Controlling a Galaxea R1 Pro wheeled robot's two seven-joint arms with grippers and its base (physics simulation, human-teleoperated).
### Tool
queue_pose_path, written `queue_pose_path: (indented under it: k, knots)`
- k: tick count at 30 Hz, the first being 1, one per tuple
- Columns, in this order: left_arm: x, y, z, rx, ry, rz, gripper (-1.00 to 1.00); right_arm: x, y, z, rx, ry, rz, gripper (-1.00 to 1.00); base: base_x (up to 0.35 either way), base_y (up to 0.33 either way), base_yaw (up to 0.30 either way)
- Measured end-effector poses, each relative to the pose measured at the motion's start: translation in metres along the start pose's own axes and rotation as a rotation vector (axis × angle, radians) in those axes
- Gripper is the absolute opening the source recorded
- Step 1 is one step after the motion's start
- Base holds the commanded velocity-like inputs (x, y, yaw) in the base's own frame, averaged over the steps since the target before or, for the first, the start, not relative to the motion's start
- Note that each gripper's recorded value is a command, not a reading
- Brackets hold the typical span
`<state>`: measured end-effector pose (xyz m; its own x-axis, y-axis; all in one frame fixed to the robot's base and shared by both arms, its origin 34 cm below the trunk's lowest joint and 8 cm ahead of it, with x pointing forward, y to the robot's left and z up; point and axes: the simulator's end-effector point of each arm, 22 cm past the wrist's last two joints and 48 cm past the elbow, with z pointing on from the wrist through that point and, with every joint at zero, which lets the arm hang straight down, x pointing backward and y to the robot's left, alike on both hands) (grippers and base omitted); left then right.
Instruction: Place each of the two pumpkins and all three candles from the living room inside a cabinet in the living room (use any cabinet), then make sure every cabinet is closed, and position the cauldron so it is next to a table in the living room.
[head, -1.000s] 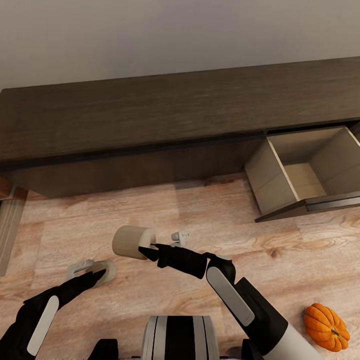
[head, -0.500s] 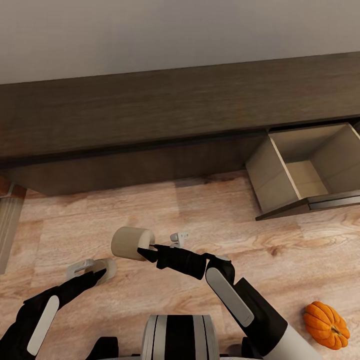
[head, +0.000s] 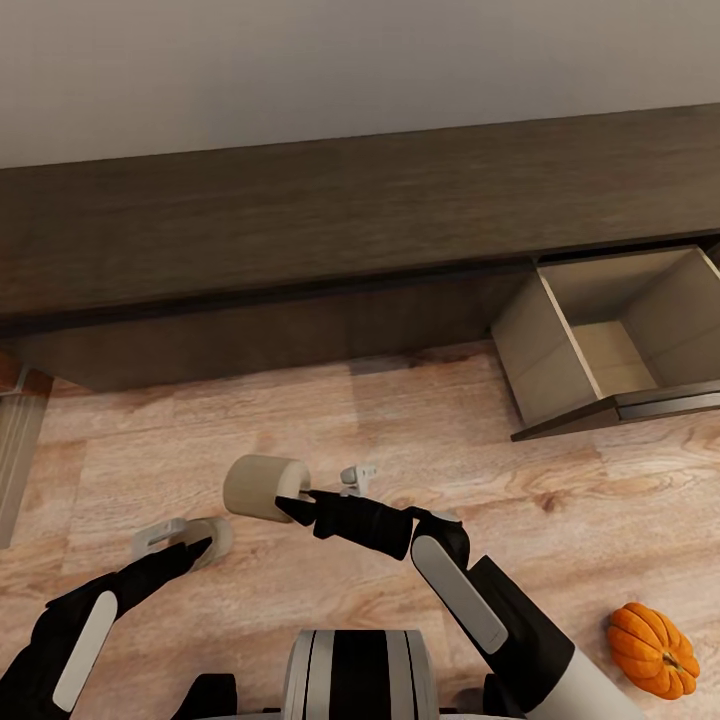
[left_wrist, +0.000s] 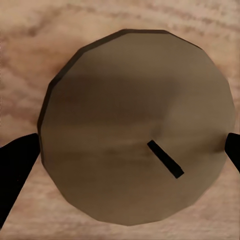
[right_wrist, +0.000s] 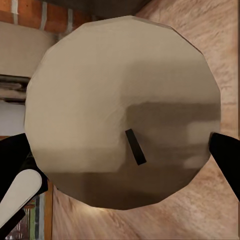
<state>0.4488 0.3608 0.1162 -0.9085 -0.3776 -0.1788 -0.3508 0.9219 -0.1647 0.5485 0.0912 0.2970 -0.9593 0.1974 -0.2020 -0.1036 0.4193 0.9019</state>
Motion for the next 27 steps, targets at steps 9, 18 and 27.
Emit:
queue_pose_path:
  k: [9,18,27]
  knots:
    - [-0.0051,0.0013,-0.003,-0.005,-0.012,0.005,-1.0,-0.0009,0.0013,-0.0009,0.002,0.0,-0.003,-1.0,0.0,0.0,0.0]
    - [-0.0048,0.0002,-0.0028,-0.002,-0.012,0.002,-1.0,0.001,-0.0015,-0.0003,0.008,0.003,0.001,-1.0,0.0,0.0,0.0]
    - [-0.0048,0.0002,-0.0028,-0.002,-0.012,0.002,-1.0,0.0017,-0.0027,-0.0002,0.01,0.004,0.003,-1.0,0.0,0.0,0.0]
